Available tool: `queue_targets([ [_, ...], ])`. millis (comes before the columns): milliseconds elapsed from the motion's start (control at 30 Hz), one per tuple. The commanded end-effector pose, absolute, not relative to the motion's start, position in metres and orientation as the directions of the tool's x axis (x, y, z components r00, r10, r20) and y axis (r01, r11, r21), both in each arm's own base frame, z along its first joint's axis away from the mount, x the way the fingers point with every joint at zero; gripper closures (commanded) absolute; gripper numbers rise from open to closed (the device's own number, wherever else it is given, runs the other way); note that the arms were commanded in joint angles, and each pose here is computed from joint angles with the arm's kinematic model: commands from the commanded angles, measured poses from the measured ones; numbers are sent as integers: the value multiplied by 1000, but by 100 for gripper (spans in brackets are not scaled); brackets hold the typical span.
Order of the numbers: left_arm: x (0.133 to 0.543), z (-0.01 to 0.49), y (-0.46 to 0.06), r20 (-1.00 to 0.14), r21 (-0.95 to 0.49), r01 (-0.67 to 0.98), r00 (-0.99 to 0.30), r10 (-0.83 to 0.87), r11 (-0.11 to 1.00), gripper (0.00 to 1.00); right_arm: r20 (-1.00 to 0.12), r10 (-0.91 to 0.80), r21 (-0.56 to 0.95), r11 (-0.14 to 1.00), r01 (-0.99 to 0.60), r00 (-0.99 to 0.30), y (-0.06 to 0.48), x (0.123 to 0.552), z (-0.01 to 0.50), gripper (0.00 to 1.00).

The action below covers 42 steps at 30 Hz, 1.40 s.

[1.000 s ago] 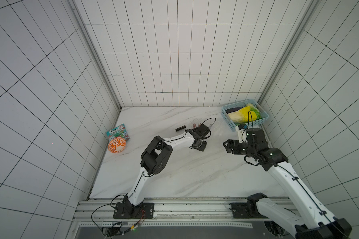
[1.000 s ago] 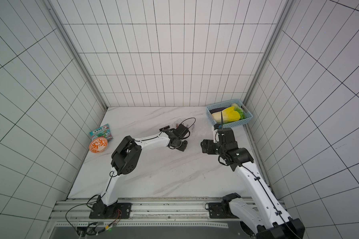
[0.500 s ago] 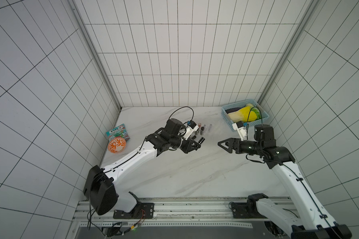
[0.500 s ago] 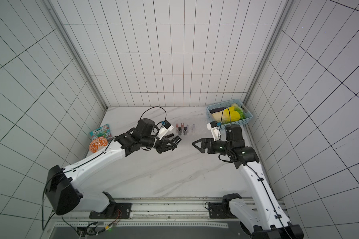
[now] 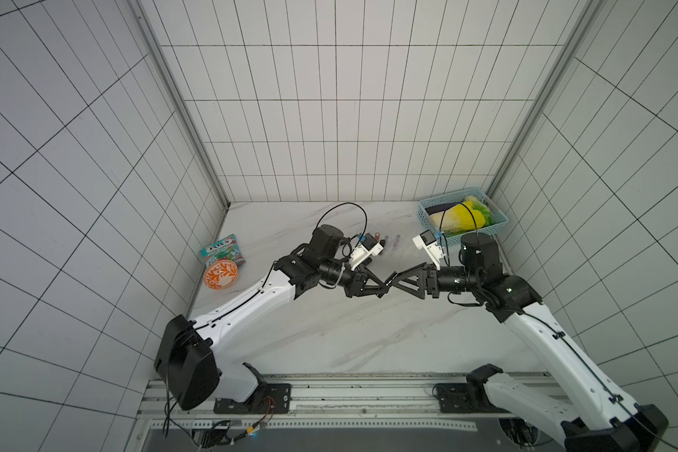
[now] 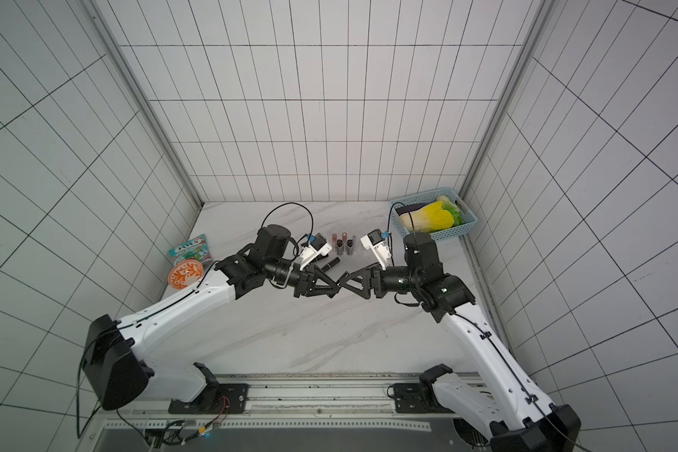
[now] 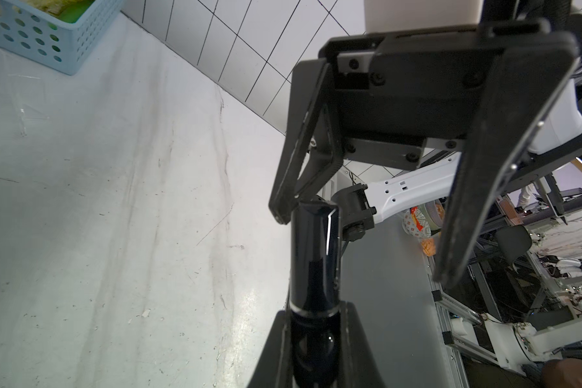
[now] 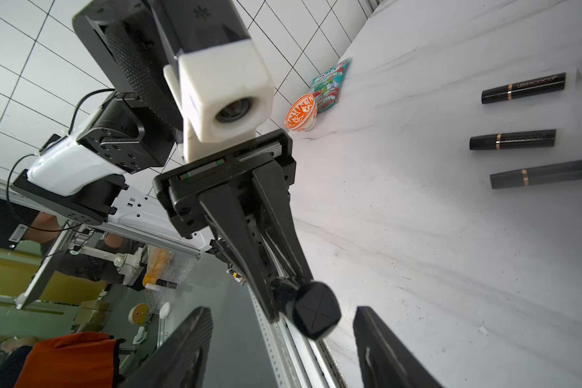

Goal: Arrange the lipsticks in the organizer
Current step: Pick up the lipstick at the center of the board, then place the lipstick in the storage box.

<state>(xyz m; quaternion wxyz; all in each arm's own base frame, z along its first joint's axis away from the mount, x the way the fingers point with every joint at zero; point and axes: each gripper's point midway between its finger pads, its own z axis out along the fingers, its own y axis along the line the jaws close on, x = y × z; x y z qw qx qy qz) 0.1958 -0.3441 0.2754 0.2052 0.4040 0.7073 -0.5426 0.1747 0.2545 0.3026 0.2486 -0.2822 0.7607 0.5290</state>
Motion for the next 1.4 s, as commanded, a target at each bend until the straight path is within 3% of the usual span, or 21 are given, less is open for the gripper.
queue_targets([
  [0,183,295,-344,-769,-580,814,-549,328,2,93,-730,-150,620,265,-738,-667,262,180,318,37],
  [133,179,300,-343,-777,-574,819,-539,324,-16,93,-735,-146,616,265,-742,-662,266,183,317,47],
  [300,180,296,-343,-774,-575,818,-542,327,-5,88,-742,-133,614,258,-746,-657,268,184,321,70],
  [333,181,294,-343,-773,-575,818,-544,327,2,78,-743,-129,613,263,-745,-656,267,185,322,73],
  [367,183,294,-343,-773,-573,820,-545,324,14,62,-747,-123,607,274,-746,-653,266,186,321,76],
  [433,191,292,-340,-774,-561,825,-551,311,63,21,-757,-109,587,319,-744,-644,263,192,320,79],
  [467,195,292,-338,-778,-552,829,-551,301,89,11,-761,-105,574,349,-741,-640,260,196,318,80],
  [533,208,295,-330,-794,-517,837,-547,265,178,2,-778,-94,521,456,-721,-621,250,213,309,83],
  [667,243,301,-300,-824,-454,797,-546,154,397,2,-805,-100,347,720,-601,-585,219,262,279,87],
  [800,270,304,-264,-872,-393,728,-489,24,562,1,-824,-105,201,865,-461,-557,193,310,258,88],
  [1033,292,288,-233,-899,-349,639,-435,-51,685,2,-871,-99,95,927,-362,-482,187,376,252,87],
  [1367,303,258,-237,-877,-336,623,-481,8,707,5,-860,-118,84,927,-365,-497,212,440,225,88],
])
